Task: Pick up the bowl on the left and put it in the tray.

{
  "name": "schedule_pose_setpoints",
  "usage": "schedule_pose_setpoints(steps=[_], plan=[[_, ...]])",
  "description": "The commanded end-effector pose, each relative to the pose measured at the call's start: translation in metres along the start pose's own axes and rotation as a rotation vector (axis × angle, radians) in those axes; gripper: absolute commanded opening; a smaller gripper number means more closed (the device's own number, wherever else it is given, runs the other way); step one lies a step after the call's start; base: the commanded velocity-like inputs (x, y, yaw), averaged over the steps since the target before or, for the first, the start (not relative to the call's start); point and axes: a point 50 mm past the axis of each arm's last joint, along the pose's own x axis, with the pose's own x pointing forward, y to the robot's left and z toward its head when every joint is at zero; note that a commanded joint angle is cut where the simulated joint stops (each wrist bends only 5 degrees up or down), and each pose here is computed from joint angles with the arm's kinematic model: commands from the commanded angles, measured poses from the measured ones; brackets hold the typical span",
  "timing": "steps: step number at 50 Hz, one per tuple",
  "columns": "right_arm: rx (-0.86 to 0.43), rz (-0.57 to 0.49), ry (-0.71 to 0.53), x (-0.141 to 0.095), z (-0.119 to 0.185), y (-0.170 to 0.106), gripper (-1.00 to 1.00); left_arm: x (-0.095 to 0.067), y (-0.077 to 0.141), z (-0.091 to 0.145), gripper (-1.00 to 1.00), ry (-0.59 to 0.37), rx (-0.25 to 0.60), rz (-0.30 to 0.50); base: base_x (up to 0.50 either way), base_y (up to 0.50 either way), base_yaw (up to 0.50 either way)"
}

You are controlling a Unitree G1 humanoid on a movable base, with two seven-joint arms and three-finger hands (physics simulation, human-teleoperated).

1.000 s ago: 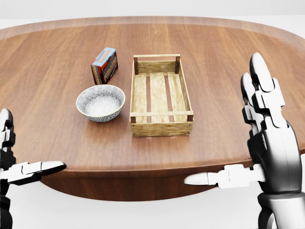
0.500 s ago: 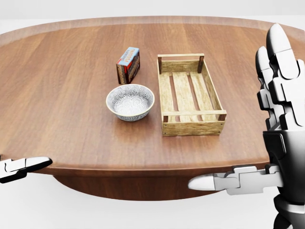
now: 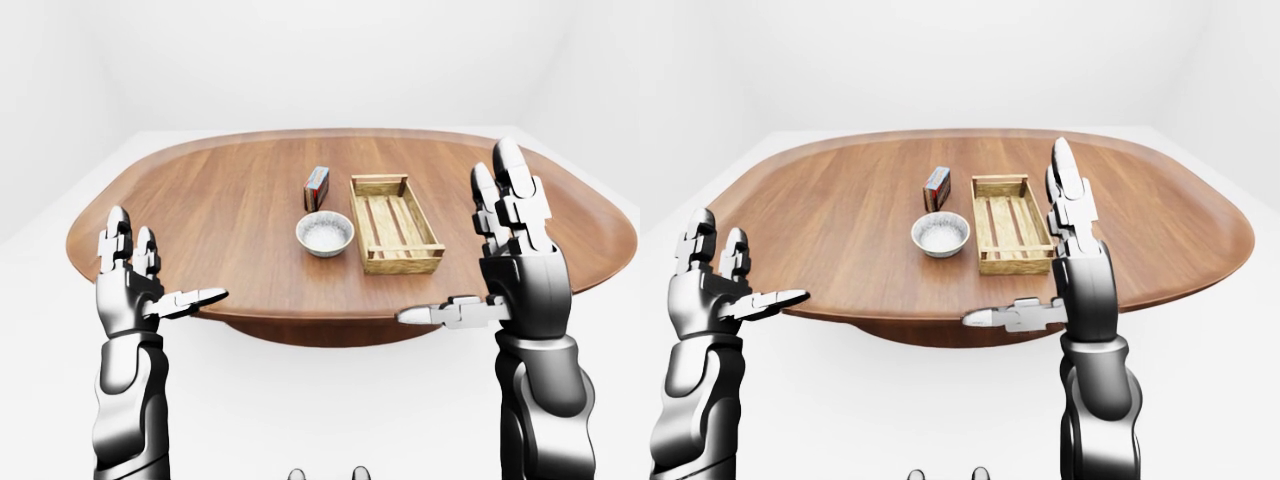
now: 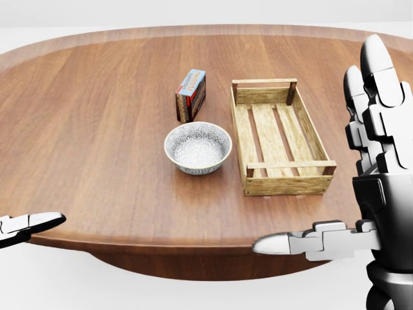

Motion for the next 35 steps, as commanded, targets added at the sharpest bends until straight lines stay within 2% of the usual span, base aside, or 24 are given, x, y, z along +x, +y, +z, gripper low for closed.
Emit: schedule_pose_setpoints(steps=[1,13,35], plan=[[0.017,0.002,-0.007,0.0014,0.0001,0.0005,0.96,0.0010,-0.0009,0.0016,1.00,-0.008,-0.005,0.001,0.50,0.00,0.00],[0.014,0.000,-0.004,0.0033,-0.0014,0.0009,0.97,-0.0015,-0.0002,-0.0027,1.00,0.011,-0.003,0.002,0.50,0.00,0.00],[0.000,0.005,-0.017,0.0046,0.0011,0.0012,0.96,0.0008,0.0013,0.0042,1.00,-0.018,-0.007,0.009,0.50,0.00,0.00]])
